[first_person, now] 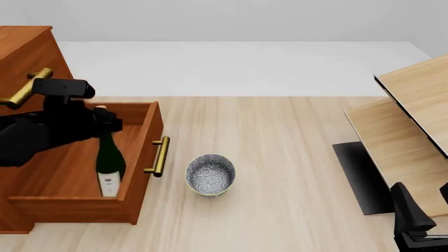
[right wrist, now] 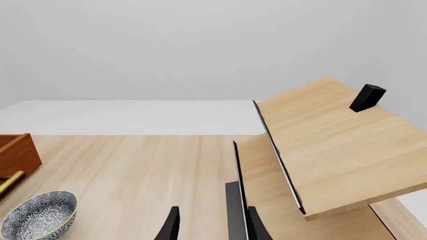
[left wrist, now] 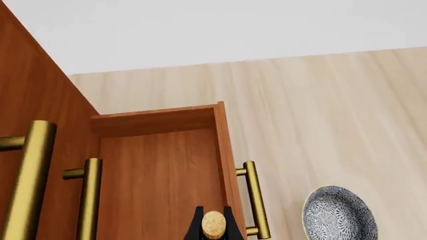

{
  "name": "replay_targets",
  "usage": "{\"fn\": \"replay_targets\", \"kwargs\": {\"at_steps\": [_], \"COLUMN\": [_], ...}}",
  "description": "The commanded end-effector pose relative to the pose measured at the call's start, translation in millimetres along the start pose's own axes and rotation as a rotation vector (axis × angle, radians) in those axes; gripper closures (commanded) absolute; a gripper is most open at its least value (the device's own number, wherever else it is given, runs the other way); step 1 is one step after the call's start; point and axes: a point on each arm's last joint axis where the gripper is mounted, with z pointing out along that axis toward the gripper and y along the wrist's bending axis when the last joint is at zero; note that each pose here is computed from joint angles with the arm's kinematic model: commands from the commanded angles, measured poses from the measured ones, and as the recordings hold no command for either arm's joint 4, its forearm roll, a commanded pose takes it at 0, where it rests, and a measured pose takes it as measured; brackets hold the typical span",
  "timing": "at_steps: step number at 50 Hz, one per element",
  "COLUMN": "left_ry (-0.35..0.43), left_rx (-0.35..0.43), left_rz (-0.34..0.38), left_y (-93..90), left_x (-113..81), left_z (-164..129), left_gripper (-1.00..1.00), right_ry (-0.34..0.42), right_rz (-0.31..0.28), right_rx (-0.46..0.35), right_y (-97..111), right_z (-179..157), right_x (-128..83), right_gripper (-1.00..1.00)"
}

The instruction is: Put the wine bottle in the bottom drawer of the cabinet.

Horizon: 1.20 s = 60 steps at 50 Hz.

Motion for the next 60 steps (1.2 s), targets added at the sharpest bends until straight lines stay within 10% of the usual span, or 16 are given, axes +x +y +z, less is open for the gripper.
{"fn": "replay_targets", "kwargs": {"at_steps": [1,27,60], "left_ry": [0.069,0.158,0.178], "left_rx": [-0.024,-0.063,-0.062], "left_rz": [-0.058,-0.071,0.026], "left_y": [8.4,24.0,30.1], "left_x": [9.3,42.2,16.4], "left_z": [27.1,87.0,128.4], "left_gripper": [1.0,1.0,1.0], "right_ry": [0.0,0.0,-0.004], "right_rz": [0.001,0.007,0.018], "right_rx": [0.001,0.008,0.02], "right_y": [-0.1,-0.5,-1.1], "right_z": [0.0,0.0,0.0], "right_x": [0.0,0.3,-0.3], "right_gripper": [-1.0,-1.0,-1.0]}}
